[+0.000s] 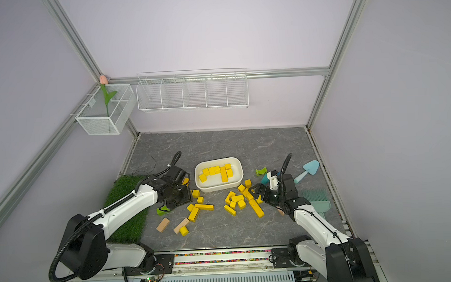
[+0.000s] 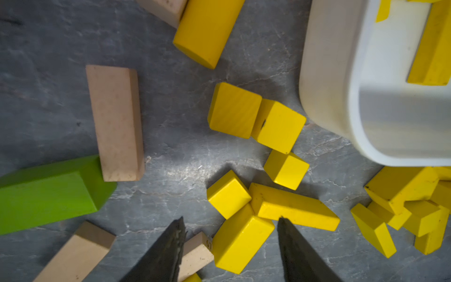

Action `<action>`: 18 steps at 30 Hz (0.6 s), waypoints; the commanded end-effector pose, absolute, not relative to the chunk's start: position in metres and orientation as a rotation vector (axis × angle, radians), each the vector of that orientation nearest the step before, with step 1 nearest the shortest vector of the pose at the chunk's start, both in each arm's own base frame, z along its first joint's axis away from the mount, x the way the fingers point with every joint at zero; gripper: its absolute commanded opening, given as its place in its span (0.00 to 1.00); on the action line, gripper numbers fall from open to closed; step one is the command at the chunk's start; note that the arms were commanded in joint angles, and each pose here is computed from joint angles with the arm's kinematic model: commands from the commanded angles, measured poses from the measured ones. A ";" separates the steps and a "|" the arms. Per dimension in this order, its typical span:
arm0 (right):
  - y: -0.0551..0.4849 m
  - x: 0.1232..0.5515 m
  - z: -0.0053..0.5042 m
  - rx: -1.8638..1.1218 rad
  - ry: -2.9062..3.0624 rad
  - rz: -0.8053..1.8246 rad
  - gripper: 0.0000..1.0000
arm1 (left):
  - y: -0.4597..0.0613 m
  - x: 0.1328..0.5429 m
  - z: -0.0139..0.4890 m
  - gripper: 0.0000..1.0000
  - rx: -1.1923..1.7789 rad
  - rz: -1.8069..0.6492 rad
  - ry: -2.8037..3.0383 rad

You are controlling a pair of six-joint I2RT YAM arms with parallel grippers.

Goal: Pick out the yellow building blocks
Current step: Pick up the building block from the center of the board.

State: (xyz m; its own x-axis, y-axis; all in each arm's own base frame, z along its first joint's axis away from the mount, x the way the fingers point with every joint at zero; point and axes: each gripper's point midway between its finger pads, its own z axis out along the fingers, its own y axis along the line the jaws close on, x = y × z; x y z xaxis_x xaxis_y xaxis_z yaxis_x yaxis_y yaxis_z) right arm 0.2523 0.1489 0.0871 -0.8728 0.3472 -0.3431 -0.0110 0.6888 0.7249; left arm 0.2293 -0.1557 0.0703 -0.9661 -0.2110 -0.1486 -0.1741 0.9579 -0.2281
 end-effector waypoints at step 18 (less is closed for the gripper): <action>0.148 0.263 0.082 0.278 2.413 1.053 0.98 | -0.168 0.228 0.029 0.54 -0.354 -0.334 3.041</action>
